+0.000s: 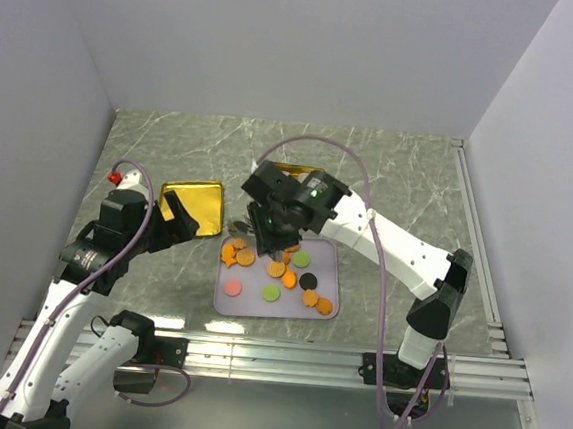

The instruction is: Pack the cookies

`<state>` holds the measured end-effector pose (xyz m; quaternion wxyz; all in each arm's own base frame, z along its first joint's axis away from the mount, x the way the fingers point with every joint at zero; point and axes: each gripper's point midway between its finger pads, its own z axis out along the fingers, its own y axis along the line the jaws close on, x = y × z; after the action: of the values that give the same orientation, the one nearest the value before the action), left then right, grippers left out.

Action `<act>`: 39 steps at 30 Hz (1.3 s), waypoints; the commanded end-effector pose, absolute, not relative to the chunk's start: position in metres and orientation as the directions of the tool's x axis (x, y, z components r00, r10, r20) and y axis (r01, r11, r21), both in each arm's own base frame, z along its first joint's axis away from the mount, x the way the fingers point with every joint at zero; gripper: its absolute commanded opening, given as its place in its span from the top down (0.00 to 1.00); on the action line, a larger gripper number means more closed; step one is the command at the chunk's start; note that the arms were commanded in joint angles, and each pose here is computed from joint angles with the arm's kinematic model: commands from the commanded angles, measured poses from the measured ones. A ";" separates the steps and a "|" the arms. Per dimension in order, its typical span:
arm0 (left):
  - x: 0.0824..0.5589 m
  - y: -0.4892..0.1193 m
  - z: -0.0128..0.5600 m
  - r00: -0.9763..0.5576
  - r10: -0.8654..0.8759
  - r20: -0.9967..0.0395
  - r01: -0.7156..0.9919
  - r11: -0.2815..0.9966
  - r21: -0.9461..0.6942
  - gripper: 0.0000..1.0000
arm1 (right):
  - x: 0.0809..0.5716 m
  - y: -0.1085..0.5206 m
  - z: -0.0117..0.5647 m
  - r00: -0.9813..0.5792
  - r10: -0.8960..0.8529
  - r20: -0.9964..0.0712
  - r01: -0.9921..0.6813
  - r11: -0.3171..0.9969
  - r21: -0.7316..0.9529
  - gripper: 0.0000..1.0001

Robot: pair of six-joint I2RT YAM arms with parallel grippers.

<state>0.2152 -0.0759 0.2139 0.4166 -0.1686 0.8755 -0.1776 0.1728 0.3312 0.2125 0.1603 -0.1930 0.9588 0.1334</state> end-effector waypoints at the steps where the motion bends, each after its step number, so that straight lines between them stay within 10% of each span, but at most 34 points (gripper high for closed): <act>1: 0.220 -0.075 0.222 -0.561 -0.454 -0.692 -0.139 0.876 -0.462 0.02 | 0.196 0.329 0.253 -0.824 -0.333 -0.459 -0.448 0.879 0.166 0.60; 17: 0.228 -0.085 0.199 -0.653 -0.405 -0.640 -0.135 0.894 -0.428 0.01 | 0.353 0.291 0.254 -0.824 -0.130 -0.552 -0.269 0.947 0.178 0.66; 39: 0.208 -0.113 0.201 -0.678 -0.328 -0.658 -0.054 0.915 -0.400 0.00 | 0.380 0.293 0.197 -0.879 -0.004 -0.476 -0.079 0.987 0.139 0.52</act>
<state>0.2080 -0.1108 0.1909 0.3696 -0.1048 0.9069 -0.1728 0.3678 0.2879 0.1844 0.2136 -0.0440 0.9729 0.0764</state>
